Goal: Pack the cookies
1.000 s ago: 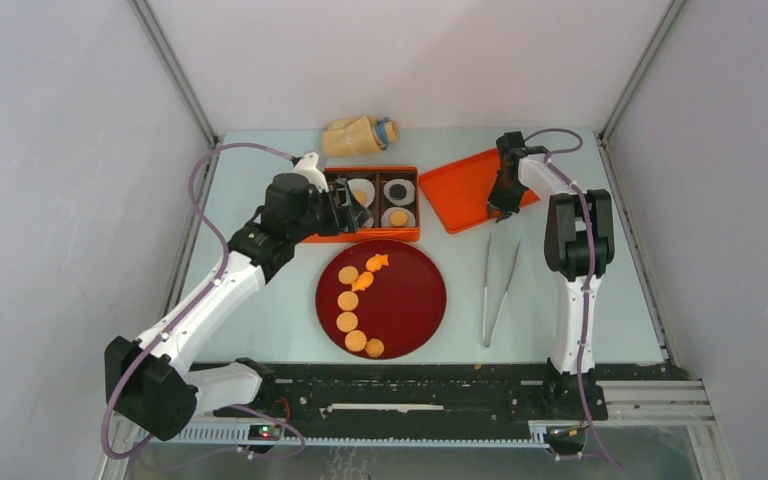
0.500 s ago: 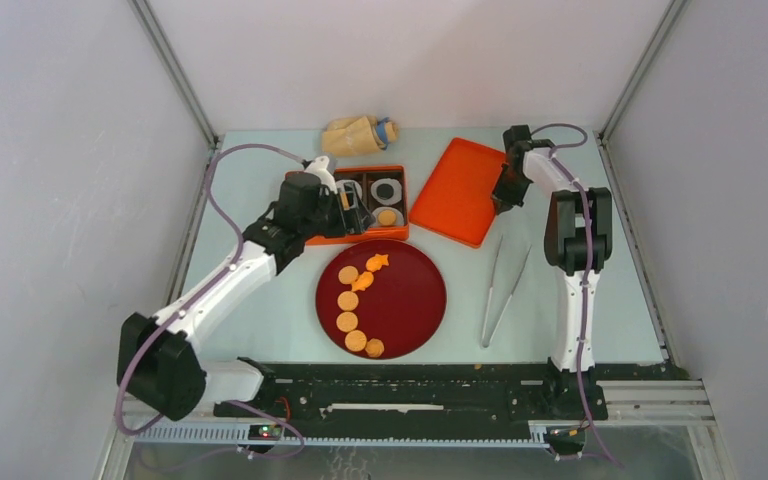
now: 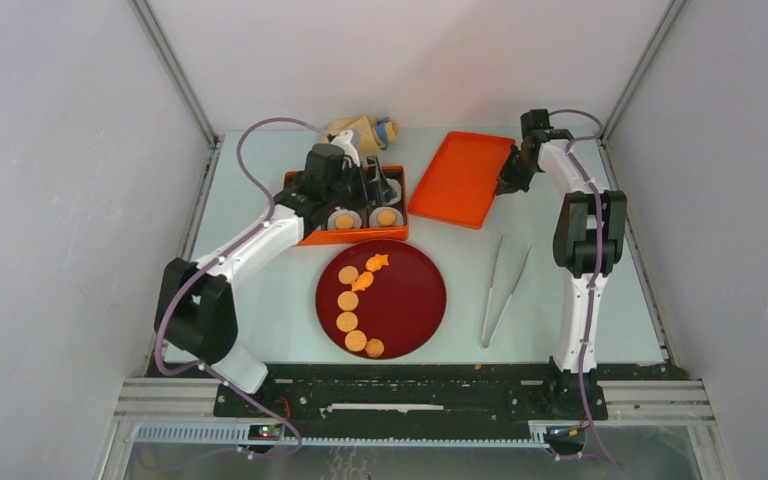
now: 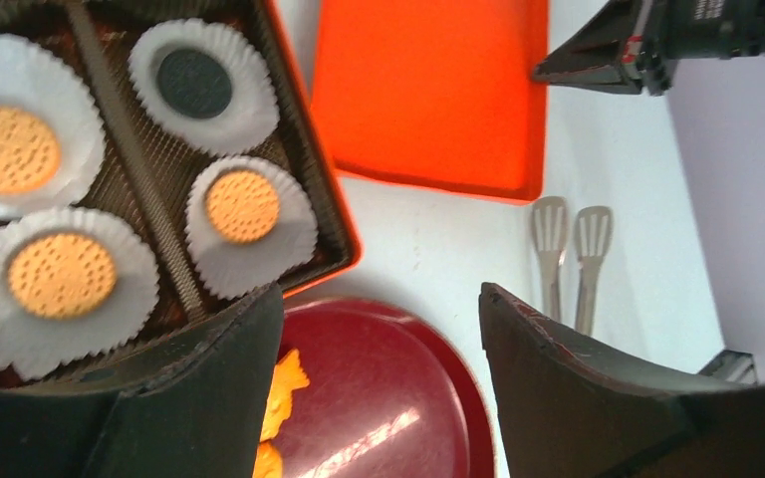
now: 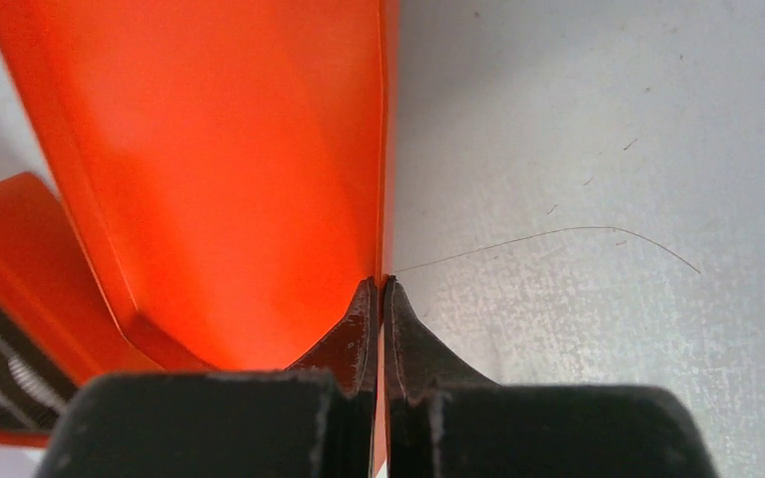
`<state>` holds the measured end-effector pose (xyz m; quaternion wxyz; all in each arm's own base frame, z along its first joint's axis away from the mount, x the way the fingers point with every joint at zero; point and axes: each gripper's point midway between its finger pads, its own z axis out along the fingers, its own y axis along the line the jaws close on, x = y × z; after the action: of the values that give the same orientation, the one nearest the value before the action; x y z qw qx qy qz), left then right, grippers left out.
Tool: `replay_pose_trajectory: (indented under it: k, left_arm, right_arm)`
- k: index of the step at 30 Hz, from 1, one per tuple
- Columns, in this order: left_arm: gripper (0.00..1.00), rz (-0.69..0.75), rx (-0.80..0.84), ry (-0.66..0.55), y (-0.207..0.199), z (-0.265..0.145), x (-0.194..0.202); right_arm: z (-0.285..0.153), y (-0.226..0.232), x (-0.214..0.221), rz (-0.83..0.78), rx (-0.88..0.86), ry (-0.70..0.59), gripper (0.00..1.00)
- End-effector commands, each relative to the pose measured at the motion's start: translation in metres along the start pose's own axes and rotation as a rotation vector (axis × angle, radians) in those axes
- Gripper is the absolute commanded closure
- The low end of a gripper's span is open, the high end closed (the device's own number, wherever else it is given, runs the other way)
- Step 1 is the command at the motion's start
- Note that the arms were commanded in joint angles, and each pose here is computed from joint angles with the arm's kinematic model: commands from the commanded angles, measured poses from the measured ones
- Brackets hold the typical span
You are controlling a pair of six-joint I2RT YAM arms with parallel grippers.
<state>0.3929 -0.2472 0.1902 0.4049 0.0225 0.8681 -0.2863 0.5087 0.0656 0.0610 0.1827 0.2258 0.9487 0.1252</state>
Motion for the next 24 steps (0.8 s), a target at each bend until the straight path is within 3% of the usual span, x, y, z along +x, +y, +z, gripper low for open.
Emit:
replay_pose_trajectory:
  k: [1, 11, 21, 24]
  left_arm:
    - [0.22, 0.005, 0.164, -0.078, -0.048, -0.005, -0.037]
    - [0.18, -0.010, 0.291, -0.022, -0.101, 0.033, -0.001]
    - [0.16, 0.082, 0.132, -0.089, -0.056, 0.071, -0.032]
    - [0.11, 0.076, 0.089, -0.077, -0.036, 0.075, -0.030]
  right_arm:
    - [-0.073, 0.046, -0.042, 0.010, -0.231, -0.135, 1.00]
    - [-0.089, 0.051, -0.051, 0.062, -0.312, -0.105, 1.00]
    - [-0.104, 0.039, -0.019, 0.046, -0.361, -0.078, 1.00]
    - [-0.109, 0.039, -0.013, 0.040, -0.393, -0.061, 1.00]
